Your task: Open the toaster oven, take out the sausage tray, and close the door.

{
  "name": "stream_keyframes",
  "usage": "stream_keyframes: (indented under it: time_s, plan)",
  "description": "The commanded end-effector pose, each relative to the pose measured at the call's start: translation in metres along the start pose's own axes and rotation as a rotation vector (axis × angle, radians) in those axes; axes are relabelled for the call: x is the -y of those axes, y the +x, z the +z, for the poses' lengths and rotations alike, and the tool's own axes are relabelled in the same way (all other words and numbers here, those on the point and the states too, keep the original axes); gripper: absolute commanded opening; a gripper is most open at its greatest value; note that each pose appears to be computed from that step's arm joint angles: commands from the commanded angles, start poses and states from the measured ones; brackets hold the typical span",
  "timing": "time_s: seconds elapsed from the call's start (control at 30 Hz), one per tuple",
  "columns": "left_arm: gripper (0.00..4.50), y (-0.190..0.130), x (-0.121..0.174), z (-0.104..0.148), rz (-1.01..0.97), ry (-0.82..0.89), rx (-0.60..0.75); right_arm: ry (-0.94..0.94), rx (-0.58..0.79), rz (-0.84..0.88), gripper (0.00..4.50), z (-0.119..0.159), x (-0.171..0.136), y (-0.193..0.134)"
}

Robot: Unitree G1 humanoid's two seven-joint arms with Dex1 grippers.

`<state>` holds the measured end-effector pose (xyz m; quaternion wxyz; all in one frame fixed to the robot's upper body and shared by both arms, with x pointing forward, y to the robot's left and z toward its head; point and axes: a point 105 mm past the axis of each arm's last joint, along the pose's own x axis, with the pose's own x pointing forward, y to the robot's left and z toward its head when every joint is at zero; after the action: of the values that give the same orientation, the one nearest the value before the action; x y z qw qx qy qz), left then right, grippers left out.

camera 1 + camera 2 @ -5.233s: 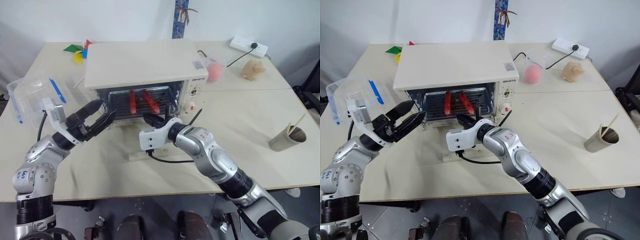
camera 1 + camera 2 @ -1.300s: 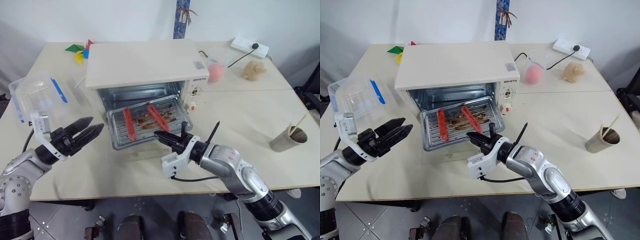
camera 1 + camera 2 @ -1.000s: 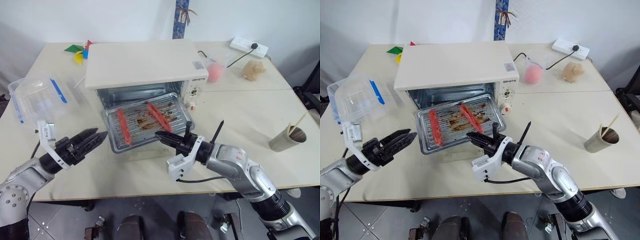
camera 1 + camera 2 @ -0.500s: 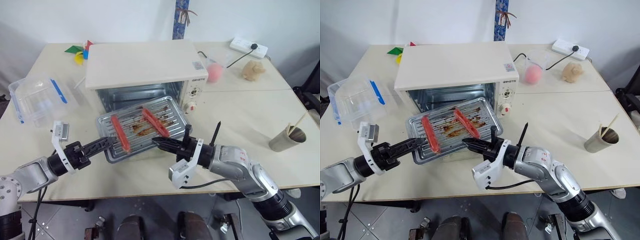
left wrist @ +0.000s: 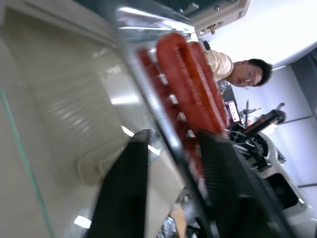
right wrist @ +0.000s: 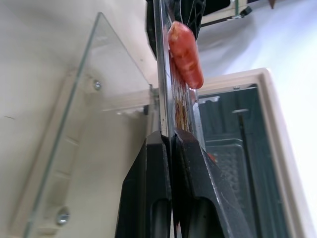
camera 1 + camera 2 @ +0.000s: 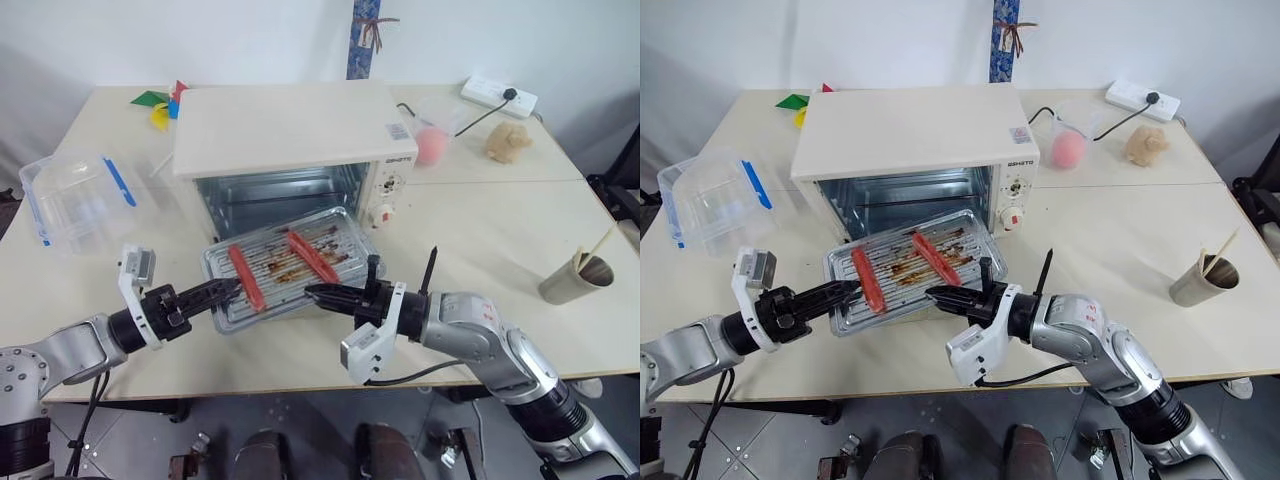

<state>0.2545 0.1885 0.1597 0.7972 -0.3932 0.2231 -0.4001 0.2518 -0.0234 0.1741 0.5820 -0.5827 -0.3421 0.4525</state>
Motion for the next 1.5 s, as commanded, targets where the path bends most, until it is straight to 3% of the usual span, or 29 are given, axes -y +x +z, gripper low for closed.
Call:
stream_keyframes:
  time_s: [0.03, 0.1, 0.57, 0.8, 0.9, 1.1, 1.5]
  plan:
    - [0.27, -0.001, -0.011, -0.007, 0.067, -0.045, -0.019, 0.009, 0.089, -0.148, 0.00, 0.018, 0.030, -0.004]
    - [0.02, 0.001, -0.010, -0.006, 0.067, -0.048, -0.009, 0.015, 0.096, -0.146, 0.00, 0.018, 0.030, -0.004]
    - [0.02, -0.002, -0.017, -0.021, 0.114, -0.158, -0.071, 0.093, 0.106, -0.085, 0.00, 0.017, 0.025, 0.000]
    - [0.00, 0.001, -0.016, -0.021, 0.106, -0.174, -0.068, 0.107, 0.138, -0.037, 2.15, 0.021, 0.025, -0.003]
    - [0.00, 0.002, -0.016, -0.021, 0.094, -0.191, -0.063, 0.145, 0.184, -0.005, 2.68, 0.026, 0.028, -0.009]
    - [0.00, 0.003, -0.015, -0.019, 0.071, -0.206, -0.042, 0.236, 0.242, 0.020, 4.48, 0.029, 0.045, -0.020]
    - [0.00, 0.002, -0.015, -0.018, 0.051, -0.221, -0.019, 0.413, 0.189, 0.143, 4.48, 0.011, 0.048, -0.043]
